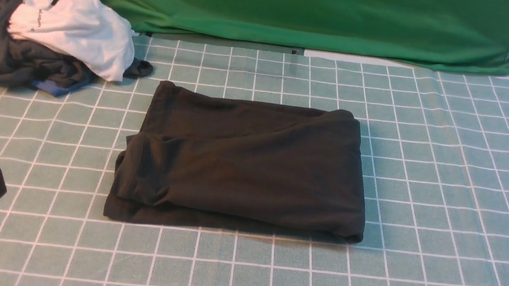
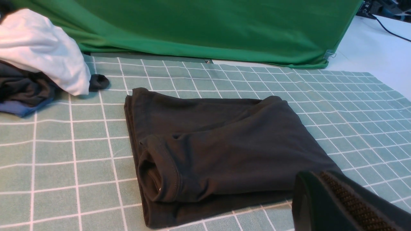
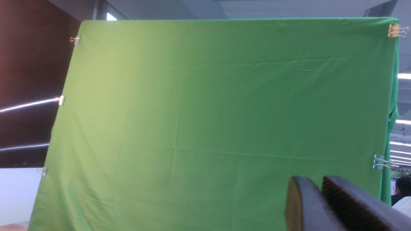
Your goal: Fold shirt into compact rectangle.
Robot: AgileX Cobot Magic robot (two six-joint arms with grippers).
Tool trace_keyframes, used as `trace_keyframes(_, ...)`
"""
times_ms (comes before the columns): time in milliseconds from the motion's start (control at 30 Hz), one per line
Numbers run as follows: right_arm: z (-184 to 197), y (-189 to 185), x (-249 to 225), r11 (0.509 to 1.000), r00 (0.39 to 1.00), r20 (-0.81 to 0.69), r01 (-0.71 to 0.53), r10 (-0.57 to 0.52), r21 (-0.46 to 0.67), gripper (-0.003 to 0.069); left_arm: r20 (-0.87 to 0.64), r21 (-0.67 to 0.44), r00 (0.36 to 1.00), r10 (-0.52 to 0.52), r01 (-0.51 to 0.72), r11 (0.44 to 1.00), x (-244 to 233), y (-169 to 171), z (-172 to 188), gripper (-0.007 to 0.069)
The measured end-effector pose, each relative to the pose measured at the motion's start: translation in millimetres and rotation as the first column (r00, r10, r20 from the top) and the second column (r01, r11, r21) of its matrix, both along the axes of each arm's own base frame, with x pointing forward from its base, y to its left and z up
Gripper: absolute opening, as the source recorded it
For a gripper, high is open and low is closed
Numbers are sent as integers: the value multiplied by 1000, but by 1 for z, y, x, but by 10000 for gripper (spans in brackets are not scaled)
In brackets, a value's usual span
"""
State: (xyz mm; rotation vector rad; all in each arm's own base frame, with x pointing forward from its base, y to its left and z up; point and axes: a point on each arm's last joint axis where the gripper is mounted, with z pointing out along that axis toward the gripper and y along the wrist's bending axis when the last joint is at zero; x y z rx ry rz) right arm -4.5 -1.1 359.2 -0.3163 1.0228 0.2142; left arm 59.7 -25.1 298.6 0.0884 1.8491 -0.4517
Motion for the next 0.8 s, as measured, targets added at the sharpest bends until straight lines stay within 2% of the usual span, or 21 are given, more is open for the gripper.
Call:
trace_keyframes(567,0,0,0,1000,1000,0,0,0,0,126,6,6,1000,2,-2,1000,0,0,0,15)
trace_keyframes(800,0,0,0,1000,1000,0,0,0,0,140,133,183,990,45,-69,981,1,8,-3,15)
